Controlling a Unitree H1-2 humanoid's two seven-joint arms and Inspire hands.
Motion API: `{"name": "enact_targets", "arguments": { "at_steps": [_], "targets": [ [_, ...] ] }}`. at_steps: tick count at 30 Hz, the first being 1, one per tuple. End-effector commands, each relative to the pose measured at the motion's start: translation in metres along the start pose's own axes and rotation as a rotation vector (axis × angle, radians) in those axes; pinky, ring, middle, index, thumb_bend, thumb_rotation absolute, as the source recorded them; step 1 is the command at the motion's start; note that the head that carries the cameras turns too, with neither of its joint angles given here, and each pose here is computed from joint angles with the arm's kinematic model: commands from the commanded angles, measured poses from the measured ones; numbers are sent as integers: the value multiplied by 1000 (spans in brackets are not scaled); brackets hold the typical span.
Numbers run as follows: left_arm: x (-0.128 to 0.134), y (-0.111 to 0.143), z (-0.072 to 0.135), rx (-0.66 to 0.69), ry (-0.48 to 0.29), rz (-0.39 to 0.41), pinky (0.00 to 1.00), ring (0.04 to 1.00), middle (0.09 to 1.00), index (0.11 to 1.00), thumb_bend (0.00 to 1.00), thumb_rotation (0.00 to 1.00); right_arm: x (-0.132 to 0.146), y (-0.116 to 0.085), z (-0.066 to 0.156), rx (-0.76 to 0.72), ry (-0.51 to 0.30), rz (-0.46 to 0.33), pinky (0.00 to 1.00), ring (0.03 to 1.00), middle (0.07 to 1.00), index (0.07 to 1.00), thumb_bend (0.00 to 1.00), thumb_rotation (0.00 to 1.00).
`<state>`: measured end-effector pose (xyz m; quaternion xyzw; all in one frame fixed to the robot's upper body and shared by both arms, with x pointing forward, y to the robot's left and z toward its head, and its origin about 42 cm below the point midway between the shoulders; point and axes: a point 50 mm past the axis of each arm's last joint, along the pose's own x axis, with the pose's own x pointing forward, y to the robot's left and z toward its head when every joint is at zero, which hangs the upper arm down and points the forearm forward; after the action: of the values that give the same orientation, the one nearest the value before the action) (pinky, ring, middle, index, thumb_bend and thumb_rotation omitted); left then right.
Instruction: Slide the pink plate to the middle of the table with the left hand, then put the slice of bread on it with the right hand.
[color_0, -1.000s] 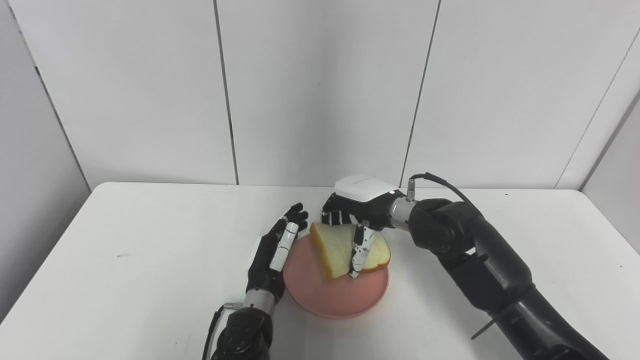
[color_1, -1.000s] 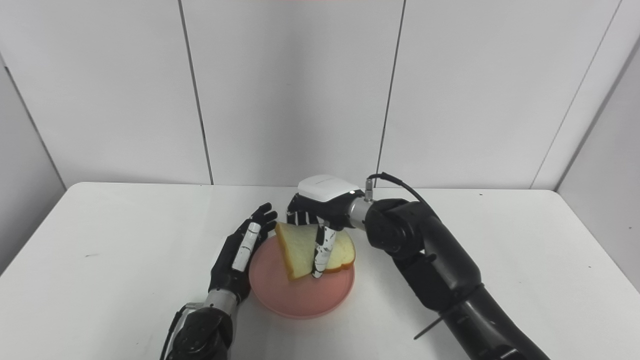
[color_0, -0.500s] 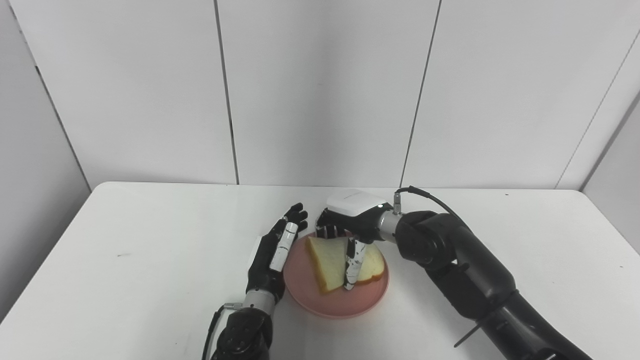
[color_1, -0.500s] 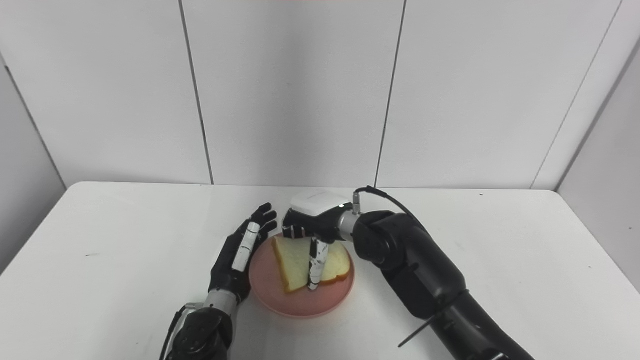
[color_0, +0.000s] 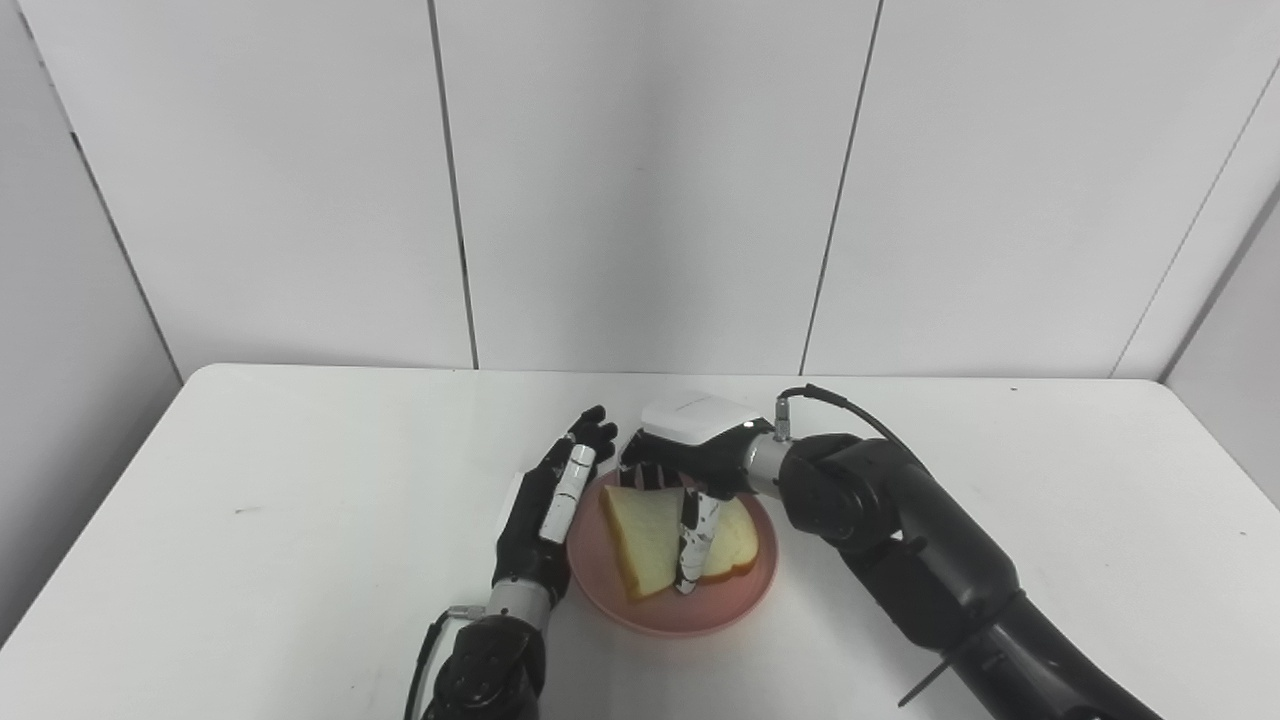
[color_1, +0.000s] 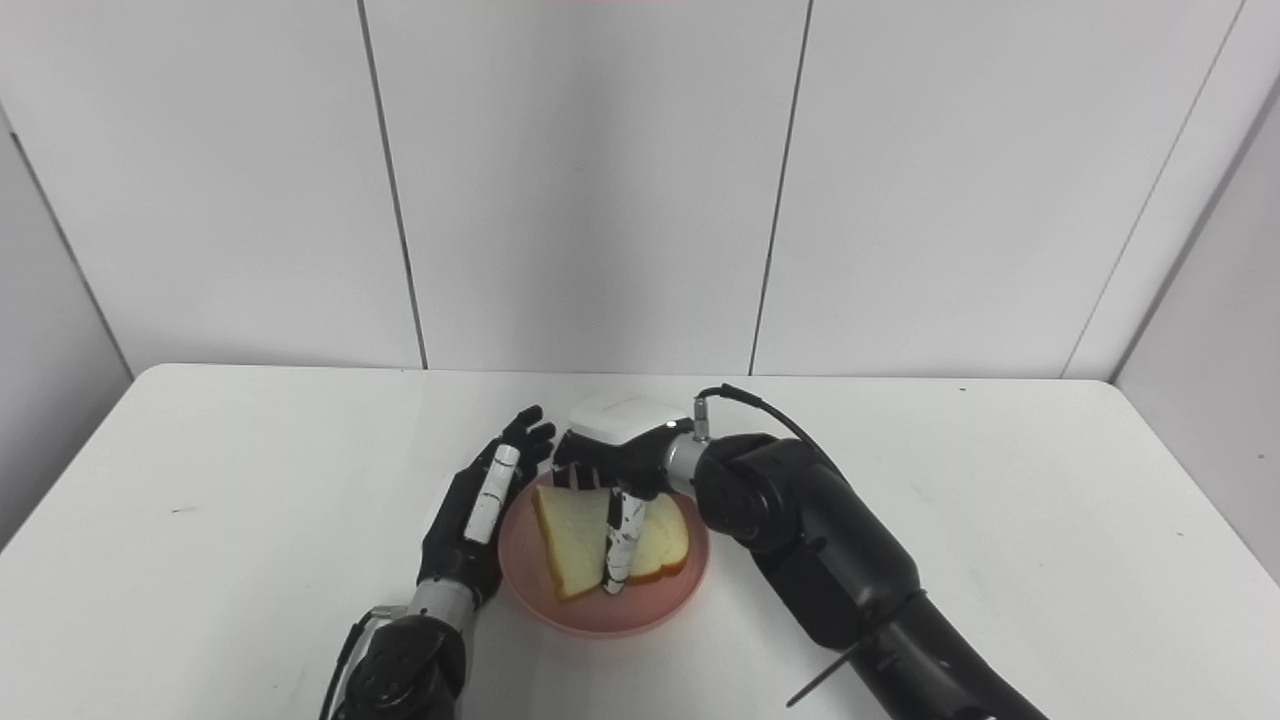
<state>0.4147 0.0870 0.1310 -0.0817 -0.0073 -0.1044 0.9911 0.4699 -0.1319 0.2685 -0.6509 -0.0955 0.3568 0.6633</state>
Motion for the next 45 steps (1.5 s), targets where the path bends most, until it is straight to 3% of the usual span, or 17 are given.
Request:
{"name": "enact_targets", "arguments": {
  "at_steps": [1,3,5,7,12,17,20,26,35,42,45],
  "targets": [
    [-7,4,-18,-1,102,15,988,900,875,836,801,815,-3,-21,4,-31,-19,-57,423,497,540,505,524,98],
    [-7,4,-18,-1,99,13,990,900,876,839,801,815,-4,-21,4,-22,-17,-63,474,552,604,498,523,142],
    [-6,4,-18,-3,98,13,984,899,874,839,798,812,-5,-21,4,-15,-13,-69,592,655,679,625,807,267],
    [-6,4,-18,-1,98,14,975,897,869,839,797,812,-6,-21,4,-18,-8,-73,662,727,729,668,898,303],
    [-5,4,-19,6,100,18,959,888,853,827,807,807,-8,-21,2,-21,-1,-76,687,769,788,700,992,352],
    [-6,5,-19,7,100,17,958,884,855,829,801,806,-10,-22,0,4,-12,-67,766,844,850,754,1000,387],
    [-6,6,-19,9,98,19,960,888,856,826,804,805,-11,-24,0,12,-21,-77,759,872,879,775,1000,388],
    [-7,9,-19,13,97,18,969,895,868,828,800,808,-17,-29,3,-5,-41,-96,691,864,882,782,1000,389],
    [-8,8,-20,12,102,23,969,884,860,819,791,810,-46,-43,10,-53,-43,-126,724,850,859,782,1000,403],
    [-7,9,-19,0,100,24,979,886,852,818,780,808,-84,-40,1,41,-110,-292,684,820,814,775,1000,440],
    [-7,9,-19,5,101,24,977,885,848,819,792,813,-89,-31,-8,105,-104,-383,705,841,834,801,959,538]
  ]
}}
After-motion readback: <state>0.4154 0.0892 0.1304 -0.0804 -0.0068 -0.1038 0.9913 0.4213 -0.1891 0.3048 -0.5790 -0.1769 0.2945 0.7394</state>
